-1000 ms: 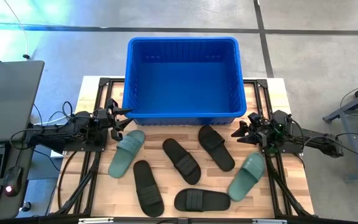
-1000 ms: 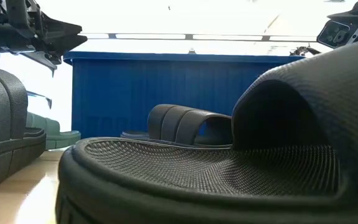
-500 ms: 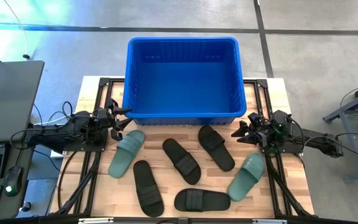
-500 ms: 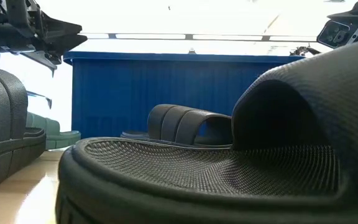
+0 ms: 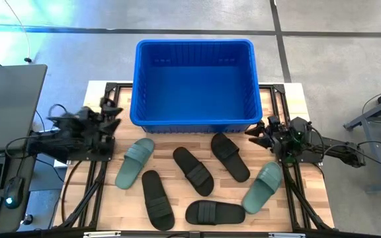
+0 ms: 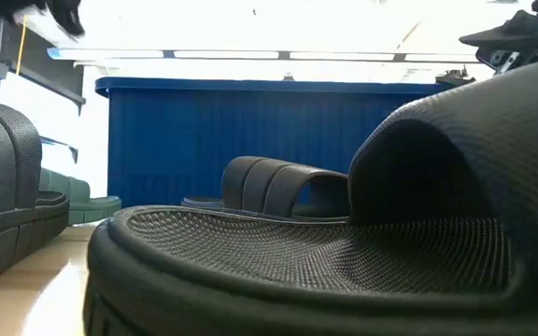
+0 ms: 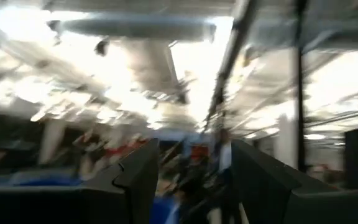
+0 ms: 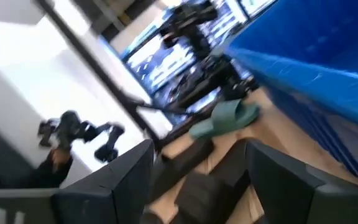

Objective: Pick and place slides into bin
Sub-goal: Put the black slide into the blue bin

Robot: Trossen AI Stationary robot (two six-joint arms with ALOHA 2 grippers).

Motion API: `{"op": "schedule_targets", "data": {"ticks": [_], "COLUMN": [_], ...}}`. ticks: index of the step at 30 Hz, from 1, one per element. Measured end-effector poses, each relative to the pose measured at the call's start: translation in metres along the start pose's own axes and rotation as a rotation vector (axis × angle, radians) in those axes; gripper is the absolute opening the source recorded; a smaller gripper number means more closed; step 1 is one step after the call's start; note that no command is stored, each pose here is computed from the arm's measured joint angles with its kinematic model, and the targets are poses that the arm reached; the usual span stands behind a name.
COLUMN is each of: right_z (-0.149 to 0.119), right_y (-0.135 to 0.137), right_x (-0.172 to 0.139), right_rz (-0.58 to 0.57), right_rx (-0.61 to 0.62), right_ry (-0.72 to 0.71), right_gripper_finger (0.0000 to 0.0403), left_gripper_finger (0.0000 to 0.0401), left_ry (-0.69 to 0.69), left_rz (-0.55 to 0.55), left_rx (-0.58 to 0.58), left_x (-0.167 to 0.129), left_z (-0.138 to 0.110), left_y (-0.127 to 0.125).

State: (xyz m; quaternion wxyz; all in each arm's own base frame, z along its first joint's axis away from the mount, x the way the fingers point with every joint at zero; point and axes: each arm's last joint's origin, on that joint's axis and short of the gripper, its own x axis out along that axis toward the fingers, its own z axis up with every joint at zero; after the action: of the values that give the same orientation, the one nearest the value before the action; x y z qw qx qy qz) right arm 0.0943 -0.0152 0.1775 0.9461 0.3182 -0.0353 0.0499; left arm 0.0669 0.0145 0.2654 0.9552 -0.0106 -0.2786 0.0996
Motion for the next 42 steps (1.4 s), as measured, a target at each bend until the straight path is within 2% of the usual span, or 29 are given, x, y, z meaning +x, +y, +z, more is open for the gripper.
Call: {"op": "schedule_targets", "data": {"ticks": [3,7,10,14,17,19,22,25,30,34,37,42], "right_z": [0.007,0.019,0.034,0.059,0.081,0.095,0.114,0.132,0.152,0.157,0.156,0.149], "right_y": [0.000,0.008,0.025,0.061,0.088,0.103,0.118,0.126,0.132,0.130,0.126,0.111], "right_x": [0.000,-0.003,-0.009,-0.029,-0.045,-0.050,-0.044,-0.025,0.009,0.029,0.043,0.061], "right_rz": [-0.074,-0.016,0.183,0.503,0.621,0.629,0.547,0.429,0.257,0.124,0.030,-0.159], "right_rx": [0.090,0.120,0.065,-0.097,-0.229,-0.285,-0.304,-0.267,-0.201,-0.167,-0.047,0.052], "right_ry": [-0.137,-0.298,-0.402,-0.539,-0.617,-0.609,-0.505,-0.379,-0.143,0.050,0.176,0.291], "right_gripper_finger": [0.0245,0.0245,0.0245,0.0245,0.0245,0.0245,0.0245,0.0245,0.0245,0.0245,0.0245,0.0245], "left_gripper_finger": [0.0184,0.0184,0.0184,0.0184,0.0184,0.0184,0.0184,0.0184,0.0184,0.0184,0.0184,0.0184], "left_ry": [0.072,0.208,0.312,0.454,0.566,0.628,0.700,0.747,0.855,0.965,1.039,1.133], "left_rz": [-0.043,-0.072,-0.130,-0.201,-0.262,-0.308,-0.371,-0.408,-0.373,-0.345,-0.337,-0.312], "left_rx": [0.067,0.170,0.233,0.289,0.297,0.276,0.247,0.256,0.250,0.243,0.207,0.176], "left_x": [0.014,0.044,0.077,0.121,0.151,0.171,0.200,0.225,0.253,0.264,0.269,0.271], "left_z": [0.034,0.085,0.113,0.135,0.137,0.131,0.114,0.094,0.055,0.022,0.000,-0.022], "left_y": [-0.004,-0.009,-0.014,-0.018,-0.020,-0.021,-0.022,-0.022,-0.019,-0.016,-0.014,-0.012]}}
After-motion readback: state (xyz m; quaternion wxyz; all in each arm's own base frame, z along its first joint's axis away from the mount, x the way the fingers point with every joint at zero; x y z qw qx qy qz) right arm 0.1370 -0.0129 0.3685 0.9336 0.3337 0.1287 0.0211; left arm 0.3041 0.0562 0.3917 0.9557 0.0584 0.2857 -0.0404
